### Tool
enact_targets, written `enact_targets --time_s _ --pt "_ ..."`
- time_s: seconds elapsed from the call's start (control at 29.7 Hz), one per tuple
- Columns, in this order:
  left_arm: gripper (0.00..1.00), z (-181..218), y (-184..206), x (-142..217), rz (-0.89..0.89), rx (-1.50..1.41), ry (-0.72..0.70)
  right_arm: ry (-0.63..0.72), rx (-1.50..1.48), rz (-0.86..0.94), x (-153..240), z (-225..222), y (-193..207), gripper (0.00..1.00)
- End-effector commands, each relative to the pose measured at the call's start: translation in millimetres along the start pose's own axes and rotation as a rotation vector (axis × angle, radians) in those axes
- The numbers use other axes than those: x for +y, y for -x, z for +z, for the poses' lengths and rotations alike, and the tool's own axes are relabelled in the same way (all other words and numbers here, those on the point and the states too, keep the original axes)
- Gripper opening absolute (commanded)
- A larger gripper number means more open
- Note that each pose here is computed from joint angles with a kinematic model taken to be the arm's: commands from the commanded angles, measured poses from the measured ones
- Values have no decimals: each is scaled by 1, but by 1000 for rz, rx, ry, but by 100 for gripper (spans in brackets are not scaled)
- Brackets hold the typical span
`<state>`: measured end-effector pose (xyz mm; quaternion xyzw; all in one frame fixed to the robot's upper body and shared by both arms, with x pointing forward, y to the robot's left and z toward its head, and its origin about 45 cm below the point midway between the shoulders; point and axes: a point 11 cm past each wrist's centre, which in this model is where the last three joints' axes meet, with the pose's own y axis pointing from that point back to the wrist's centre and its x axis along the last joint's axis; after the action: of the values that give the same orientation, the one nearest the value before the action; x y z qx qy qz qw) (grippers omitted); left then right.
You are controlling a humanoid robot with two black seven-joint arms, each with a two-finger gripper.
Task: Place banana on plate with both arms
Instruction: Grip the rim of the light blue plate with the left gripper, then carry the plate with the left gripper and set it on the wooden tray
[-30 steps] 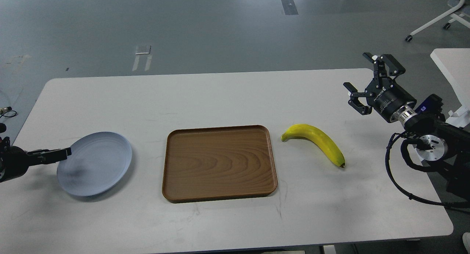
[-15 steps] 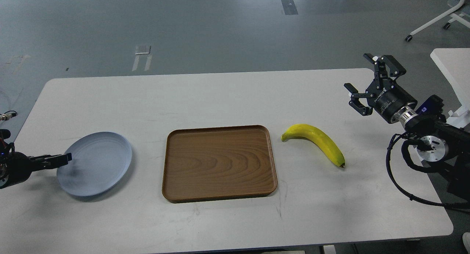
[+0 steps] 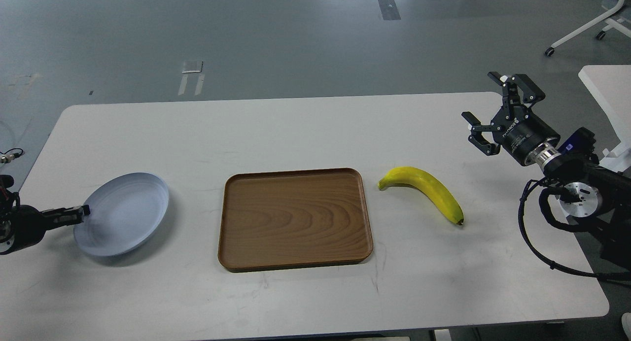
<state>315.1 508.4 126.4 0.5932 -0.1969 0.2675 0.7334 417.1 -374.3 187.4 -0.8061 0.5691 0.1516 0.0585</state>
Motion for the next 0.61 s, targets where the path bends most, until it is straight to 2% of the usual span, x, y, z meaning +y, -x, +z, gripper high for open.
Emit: enact_targets --time_s 0.0,0.2,0.4,0.5,0.57 --pt "0 6 -5 -3 22 32 20 -1 0 -1 -1 0 1 100" --pt "0 17 -24 -3 53 24 46 -1 1 0 0 -1 0 100" --pt "0 39 -77 3 113 9 89 -2 3 2 0 -2 -1 100" --pt "0 65 -101 4 120 -15 145 -2 4 3 1 -2 -2 100" --pt "0 97 -108 2 118 -61 227 -2 5 4 1 -2 -2 100"
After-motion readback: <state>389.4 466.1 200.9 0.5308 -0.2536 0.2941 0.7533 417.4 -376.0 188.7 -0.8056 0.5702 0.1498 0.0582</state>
